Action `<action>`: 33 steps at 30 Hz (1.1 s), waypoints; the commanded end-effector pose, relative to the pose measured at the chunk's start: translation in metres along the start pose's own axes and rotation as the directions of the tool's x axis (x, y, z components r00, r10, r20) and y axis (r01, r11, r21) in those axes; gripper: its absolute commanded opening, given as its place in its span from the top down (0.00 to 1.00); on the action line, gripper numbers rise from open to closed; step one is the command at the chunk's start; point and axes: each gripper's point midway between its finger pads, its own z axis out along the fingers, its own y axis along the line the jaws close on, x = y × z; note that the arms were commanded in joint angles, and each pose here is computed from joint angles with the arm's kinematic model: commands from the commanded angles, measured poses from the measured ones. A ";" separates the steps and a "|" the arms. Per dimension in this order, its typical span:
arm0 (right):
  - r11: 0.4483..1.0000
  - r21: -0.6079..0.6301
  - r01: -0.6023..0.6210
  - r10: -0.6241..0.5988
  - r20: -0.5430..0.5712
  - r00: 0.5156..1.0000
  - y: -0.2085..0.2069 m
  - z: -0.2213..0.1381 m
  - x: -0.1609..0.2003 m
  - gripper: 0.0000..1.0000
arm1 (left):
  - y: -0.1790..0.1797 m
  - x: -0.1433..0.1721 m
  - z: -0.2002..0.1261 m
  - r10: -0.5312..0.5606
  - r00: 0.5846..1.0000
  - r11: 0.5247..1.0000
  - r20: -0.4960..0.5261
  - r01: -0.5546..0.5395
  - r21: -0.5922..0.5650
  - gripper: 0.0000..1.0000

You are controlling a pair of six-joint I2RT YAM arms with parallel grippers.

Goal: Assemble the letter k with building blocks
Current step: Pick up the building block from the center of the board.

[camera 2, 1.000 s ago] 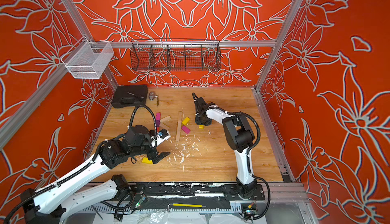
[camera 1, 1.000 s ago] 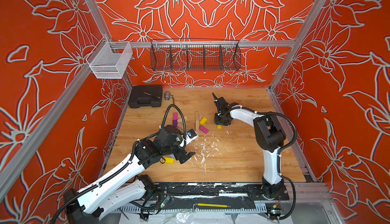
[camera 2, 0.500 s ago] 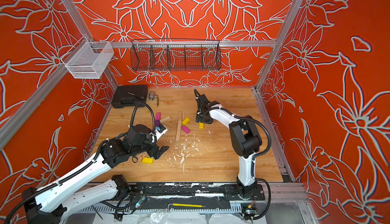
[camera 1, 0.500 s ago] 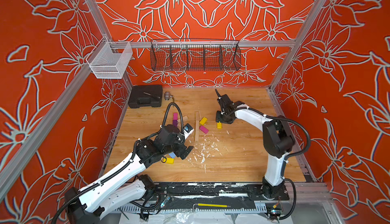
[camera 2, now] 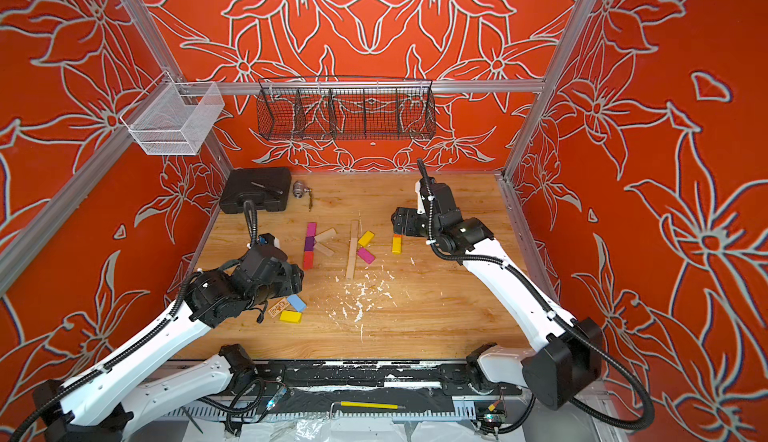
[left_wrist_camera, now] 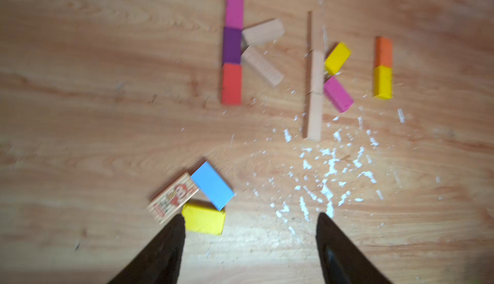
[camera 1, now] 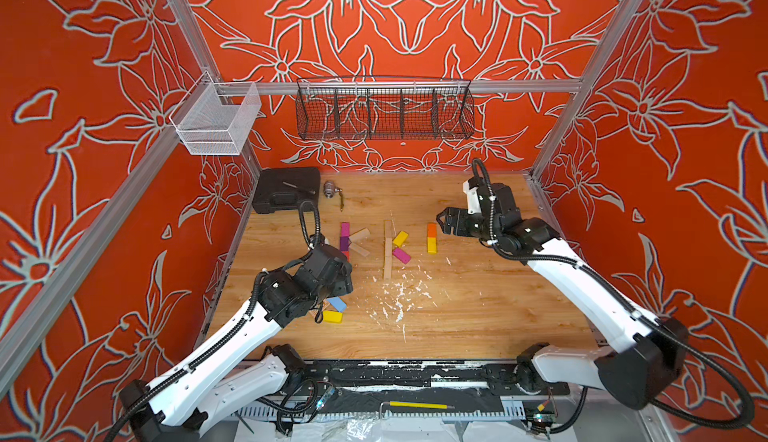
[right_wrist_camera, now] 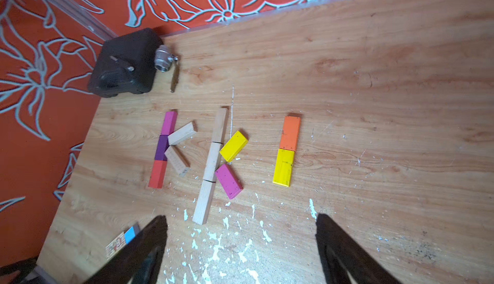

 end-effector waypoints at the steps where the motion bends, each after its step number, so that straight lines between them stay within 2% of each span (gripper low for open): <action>1: 0.989 -0.147 -0.017 0.012 -0.036 0.999 0.027 -0.012 0.009 0.08 | 0.042 0.042 0.004 -0.347 0.931 0.921 -0.113 0.315 -0.230 0.27; 4: 0.977 -0.208 -0.052 0.035 -0.086 0.996 0.041 -0.016 0.020 0.08 | 0.053 0.055 0.006 -0.443 0.889 0.865 -0.118 0.390 -0.317 0.28; 9: 0.975 -0.220 -0.045 0.002 -0.192 0.981 0.054 -0.008 0.052 0.08 | 0.058 0.072 0.020 -0.556 0.824 0.774 -0.113 0.463 -0.431 0.30; 11: 0.978 -0.208 -0.023 -0.028 -0.239 0.971 0.056 -0.003 0.066 0.08 | 0.054 0.075 0.029 -0.574 0.810 0.761 -0.123 0.472 -0.445 0.30; 15: 0.982 -0.187 0.003 -0.061 -0.306 0.950 0.056 0.006 0.088 0.08 | 0.046 0.084 0.050 -0.651 0.744 0.716 -0.152 0.535 -0.448 0.31; 21: 0.990 -0.139 0.036 -0.080 -0.324 0.943 0.045 0.008 0.096 0.08 | 0.066 0.089 0.066 -0.707 0.702 0.654 -0.091 0.598 -0.464 0.32; 26: 0.990 -0.137 0.043 -0.085 -0.319 0.944 0.044 0.011 0.096 0.08 | 0.074 0.088 0.080 -0.700 0.708 0.663 -0.095 0.595 -0.455 0.32; 31: 0.990 -0.134 0.044 -0.087 -0.332 0.939 0.045 0.014 0.097 0.08 | 0.070 0.081 0.088 -0.675 0.730 0.693 -0.104 0.580 -0.428 0.32; 33: 0.991 -0.130 0.041 -0.082 -0.332 0.940 0.045 0.016 0.096 0.08 | 0.071 0.081 0.090 -0.679 0.726 0.688 -0.105 0.581 -0.435 0.33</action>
